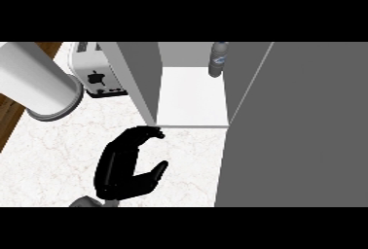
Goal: Pick up the bottled water, place it into the cabinet and close the cabinet
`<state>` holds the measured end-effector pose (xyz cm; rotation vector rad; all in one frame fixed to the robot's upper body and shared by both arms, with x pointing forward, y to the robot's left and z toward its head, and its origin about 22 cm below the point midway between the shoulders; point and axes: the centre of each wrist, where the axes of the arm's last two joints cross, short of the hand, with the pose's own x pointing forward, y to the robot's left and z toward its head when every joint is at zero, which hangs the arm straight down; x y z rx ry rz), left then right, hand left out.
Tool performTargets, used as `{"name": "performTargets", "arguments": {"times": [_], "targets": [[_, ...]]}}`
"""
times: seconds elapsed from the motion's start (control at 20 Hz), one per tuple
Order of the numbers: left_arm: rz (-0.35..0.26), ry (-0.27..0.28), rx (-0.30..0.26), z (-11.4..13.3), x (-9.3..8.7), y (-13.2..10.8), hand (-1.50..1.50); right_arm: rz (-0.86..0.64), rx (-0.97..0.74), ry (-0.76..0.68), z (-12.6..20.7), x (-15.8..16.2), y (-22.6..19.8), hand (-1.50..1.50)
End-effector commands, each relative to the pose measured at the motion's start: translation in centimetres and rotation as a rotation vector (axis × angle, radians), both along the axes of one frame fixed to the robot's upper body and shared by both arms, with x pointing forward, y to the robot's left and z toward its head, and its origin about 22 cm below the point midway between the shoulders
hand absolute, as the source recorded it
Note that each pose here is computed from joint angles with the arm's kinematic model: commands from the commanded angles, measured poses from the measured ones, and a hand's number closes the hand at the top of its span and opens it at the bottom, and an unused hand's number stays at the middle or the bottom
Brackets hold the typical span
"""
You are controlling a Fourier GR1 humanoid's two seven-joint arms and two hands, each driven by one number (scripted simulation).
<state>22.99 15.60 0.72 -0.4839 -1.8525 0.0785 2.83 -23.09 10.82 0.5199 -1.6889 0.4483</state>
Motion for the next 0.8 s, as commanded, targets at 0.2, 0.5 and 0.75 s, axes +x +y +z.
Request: {"name": "performTargets", "arguments": {"times": [0.2,0.5,0.75], "targets": [[0.069,0.025,-0.057,1.0,-4.4,5.4,-1.5,0.152,-0.131,-0.124,4.1,-0.3,1.2,1.5],[0.11,0.008,-0.092,2.2,-3.5,9.0,-1.5,0.342,-0.098,-0.111,4.3,-0.1,2.9,1.5],[0.126,0.03,-0.097,2.3,-5.0,10.9,-1.5,0.396,-0.153,-0.141,5.4,0.2,3.2,1.5]]}}
